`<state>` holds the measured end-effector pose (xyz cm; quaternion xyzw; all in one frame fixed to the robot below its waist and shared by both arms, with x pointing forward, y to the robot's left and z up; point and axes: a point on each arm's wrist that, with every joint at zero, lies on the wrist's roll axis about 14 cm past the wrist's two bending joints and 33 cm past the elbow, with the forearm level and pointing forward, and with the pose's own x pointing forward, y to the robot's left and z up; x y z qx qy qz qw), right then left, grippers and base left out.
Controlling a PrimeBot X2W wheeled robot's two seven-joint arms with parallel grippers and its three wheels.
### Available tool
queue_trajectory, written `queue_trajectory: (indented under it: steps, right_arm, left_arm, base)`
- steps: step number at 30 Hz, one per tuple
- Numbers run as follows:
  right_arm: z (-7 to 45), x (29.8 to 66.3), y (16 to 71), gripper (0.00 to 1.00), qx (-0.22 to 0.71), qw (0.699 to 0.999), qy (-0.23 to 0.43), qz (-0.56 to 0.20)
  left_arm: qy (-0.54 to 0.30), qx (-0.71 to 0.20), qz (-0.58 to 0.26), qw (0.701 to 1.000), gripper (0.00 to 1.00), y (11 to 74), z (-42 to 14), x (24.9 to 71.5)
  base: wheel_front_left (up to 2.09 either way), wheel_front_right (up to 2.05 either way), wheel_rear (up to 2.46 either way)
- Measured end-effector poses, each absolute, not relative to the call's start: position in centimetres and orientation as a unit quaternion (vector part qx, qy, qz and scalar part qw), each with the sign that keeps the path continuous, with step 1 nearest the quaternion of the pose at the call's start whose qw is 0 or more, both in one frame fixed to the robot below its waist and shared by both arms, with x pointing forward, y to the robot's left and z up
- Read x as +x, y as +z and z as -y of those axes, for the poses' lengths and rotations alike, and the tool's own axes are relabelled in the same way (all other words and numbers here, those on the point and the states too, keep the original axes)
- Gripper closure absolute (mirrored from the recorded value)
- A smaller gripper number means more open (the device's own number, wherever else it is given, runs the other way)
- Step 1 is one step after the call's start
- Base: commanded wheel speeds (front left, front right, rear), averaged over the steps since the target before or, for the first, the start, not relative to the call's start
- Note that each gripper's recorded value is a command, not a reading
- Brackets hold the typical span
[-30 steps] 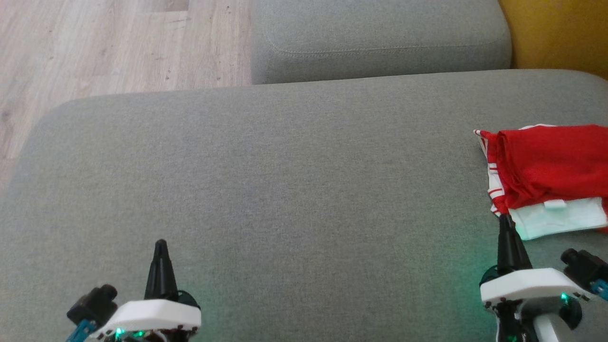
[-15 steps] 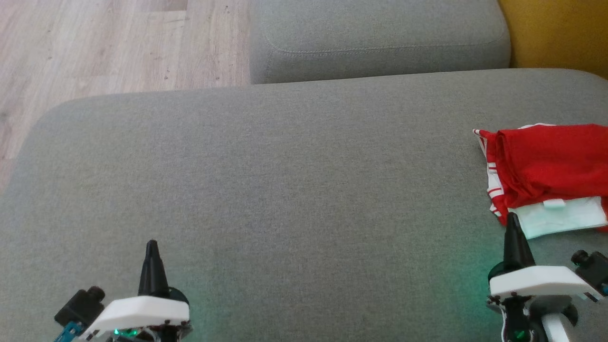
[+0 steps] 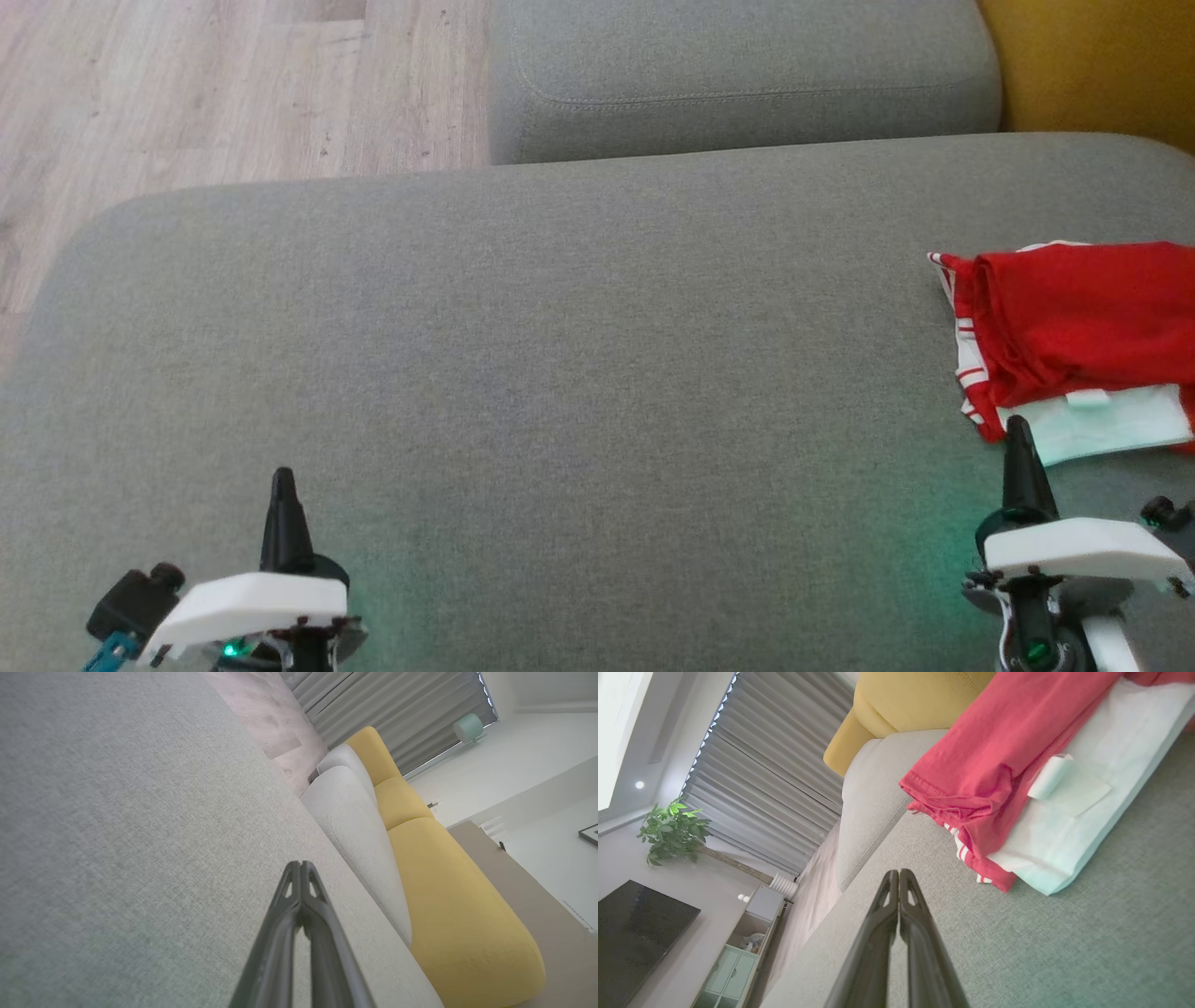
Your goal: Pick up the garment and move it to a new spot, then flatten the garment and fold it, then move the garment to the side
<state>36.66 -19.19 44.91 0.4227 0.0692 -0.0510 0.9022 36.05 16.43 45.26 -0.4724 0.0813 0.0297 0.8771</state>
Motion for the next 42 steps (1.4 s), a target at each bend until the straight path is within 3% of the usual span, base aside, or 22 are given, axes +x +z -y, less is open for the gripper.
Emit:
queue_trajectory:
  steps: [42]
  right_arm:
    - [20.2,37.0,46.2,1.0,0.608,0.79,-0.059,-0.047]
  left_arm:
    - [0.04,-0.624,-0.07,0.777,1.0,46.1,-17.9,36.7]
  base:
    - [0.0,0.0,0.0]
